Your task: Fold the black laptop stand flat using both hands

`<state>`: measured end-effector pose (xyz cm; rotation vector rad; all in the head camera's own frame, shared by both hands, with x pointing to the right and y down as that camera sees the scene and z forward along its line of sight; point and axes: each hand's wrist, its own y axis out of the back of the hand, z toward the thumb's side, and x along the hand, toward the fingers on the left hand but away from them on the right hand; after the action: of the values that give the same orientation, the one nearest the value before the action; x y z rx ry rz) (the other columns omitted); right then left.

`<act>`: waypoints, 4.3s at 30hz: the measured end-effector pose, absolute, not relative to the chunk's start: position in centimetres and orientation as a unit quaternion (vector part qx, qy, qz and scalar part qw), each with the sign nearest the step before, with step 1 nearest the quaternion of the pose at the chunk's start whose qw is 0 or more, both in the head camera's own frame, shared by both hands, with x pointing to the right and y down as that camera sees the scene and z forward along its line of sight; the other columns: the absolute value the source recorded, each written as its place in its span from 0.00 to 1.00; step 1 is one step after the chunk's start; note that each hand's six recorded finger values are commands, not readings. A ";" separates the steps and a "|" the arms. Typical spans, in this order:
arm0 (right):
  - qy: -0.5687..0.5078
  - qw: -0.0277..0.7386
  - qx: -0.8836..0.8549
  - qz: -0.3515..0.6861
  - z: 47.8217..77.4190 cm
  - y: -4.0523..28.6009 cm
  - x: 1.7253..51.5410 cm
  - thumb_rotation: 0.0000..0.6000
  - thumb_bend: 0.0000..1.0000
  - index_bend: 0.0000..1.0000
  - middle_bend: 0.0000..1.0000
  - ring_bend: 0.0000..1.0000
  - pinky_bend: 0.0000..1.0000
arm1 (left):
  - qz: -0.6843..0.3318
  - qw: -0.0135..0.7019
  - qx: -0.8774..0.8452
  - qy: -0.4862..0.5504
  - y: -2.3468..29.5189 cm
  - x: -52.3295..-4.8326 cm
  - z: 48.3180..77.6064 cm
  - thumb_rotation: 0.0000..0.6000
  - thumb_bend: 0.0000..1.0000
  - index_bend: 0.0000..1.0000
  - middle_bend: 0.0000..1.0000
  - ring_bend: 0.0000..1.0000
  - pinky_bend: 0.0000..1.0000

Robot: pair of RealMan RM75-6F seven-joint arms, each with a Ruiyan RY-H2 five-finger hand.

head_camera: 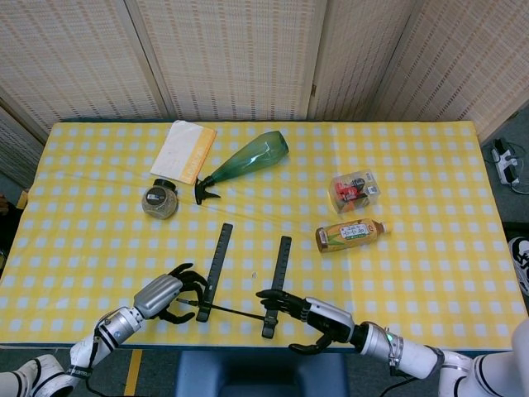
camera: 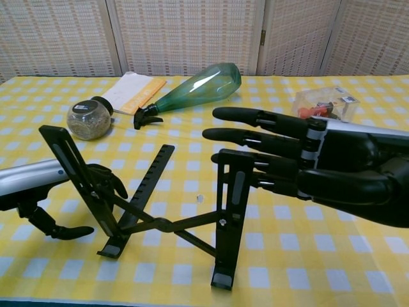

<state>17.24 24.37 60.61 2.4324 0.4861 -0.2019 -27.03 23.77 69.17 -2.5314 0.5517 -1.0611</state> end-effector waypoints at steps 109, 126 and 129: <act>0.198 -0.437 0.836 -0.269 62.0 20.7 19.1 1.00 0.37 0.47 0.66 0.75 0.68 | -0.409 0.497 -0.752 0.143 13.8 -23.9 71.0 1.00 0.17 0.00 0.00 0.00 0.00; 0.135 -0.485 0.811 -0.297 67.9 22.5 16.4 1.00 0.31 0.54 0.78 0.86 0.82 | -0.429 0.461 -0.760 0.159 13.8 -20.9 73.8 1.00 0.16 0.00 0.00 0.00 0.00; 0.134 -0.485 0.811 -0.298 68.3 22.5 16.2 1.00 0.31 0.54 0.78 0.86 0.82 | -0.439 0.461 -0.754 0.163 13.6 -21.3 74.1 1.00 0.16 0.00 0.00 0.00 0.00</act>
<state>16.21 22.50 68.31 3.8538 0.6389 -1.4143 -21.26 13.59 74.12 -1.8542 0.4016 -1.0808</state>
